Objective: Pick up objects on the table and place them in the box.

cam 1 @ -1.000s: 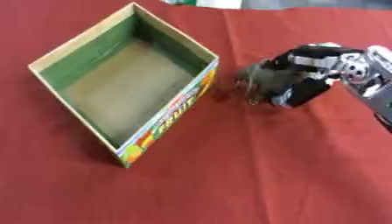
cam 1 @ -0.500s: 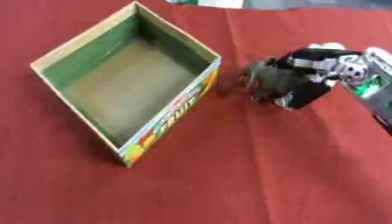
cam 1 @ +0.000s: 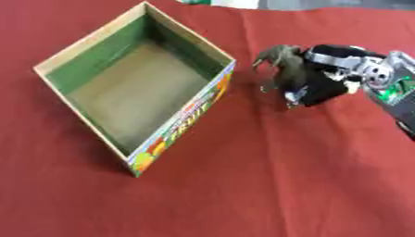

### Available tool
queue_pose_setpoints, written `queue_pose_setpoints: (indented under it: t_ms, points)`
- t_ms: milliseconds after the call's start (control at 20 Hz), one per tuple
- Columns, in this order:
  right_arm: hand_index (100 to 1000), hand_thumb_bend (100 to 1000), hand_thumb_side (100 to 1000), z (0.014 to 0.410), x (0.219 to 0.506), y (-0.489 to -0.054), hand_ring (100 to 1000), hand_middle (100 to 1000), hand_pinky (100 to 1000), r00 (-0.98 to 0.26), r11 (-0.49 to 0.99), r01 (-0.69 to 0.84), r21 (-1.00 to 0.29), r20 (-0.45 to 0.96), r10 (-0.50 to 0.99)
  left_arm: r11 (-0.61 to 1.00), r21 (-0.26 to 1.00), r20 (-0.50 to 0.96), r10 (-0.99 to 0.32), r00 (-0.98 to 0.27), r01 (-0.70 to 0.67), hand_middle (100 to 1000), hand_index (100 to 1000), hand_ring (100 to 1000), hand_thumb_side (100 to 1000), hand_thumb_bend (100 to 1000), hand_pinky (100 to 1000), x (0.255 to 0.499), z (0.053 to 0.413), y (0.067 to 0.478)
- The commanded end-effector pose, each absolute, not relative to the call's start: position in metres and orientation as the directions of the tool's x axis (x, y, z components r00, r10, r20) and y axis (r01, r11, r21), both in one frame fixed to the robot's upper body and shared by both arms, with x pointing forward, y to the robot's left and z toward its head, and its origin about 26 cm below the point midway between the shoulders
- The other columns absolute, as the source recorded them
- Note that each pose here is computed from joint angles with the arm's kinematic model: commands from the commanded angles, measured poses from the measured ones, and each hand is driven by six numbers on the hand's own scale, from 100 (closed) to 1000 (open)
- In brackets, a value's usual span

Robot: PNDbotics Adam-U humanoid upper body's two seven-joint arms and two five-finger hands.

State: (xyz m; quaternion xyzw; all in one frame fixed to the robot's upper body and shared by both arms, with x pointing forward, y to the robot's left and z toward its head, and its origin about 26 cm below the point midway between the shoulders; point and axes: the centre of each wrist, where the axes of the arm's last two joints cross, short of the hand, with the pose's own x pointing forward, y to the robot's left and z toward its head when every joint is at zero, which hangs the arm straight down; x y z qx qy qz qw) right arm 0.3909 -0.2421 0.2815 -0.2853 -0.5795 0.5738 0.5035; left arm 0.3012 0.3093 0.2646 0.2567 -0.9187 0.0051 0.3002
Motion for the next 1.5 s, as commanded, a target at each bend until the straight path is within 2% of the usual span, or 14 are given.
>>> queue_pose_setpoints:
  t_ms: [50, 550, 1150, 1400, 1500]
  points:
    - [491, 100, 416, 0.306, 0.382, -0.243, 613, 365, 620, -0.36, 0.21, -0.177, -0.962, 0.262, 0.896, 0.865, 0.139, 0.523, -0.477, -0.706, -0.482, 875, 897, 884, 853, 100, 691, 0.297, 0.275, 0.31]
    - [374, 100, 409, 0.329, 0.368, -0.238, 566, 254, 587, -0.395, 0.27, -0.115, -0.956, 0.293, 0.87, 0.863, 0.142, 0.527, -0.481, -0.701, -0.485, 876, 898, 885, 853, 100, 692, 0.297, 0.274, 0.31]
    - [375, 100, 376, 0.376, 0.353, -0.199, 554, 256, 575, -0.494, 0.238, 0.002, -0.971, 0.206, 0.845, 0.869, 0.16, 0.515, -0.478, -0.712, -0.468, 877, 897, 885, 850, 100, 691, 0.298, 0.277, 0.306]
    - [377, 100, 364, 0.386, 0.359, -0.179, 534, 254, 476, -0.529, 0.255, 0.024, -0.967, 0.204, 0.824, 0.876, 0.16, 0.51, -0.469, -0.721, -0.456, 877, 897, 884, 849, 100, 690, 0.298, 0.278, 0.304]
    - [380, 100, 359, 0.388, 0.362, -0.169, 532, 257, 469, -0.541, 0.259, 0.04, -0.965, 0.198, 0.817, 0.879, 0.158, 0.505, -0.463, -0.729, -0.449, 878, 897, 884, 848, 100, 690, 0.299, 0.28, 0.302]
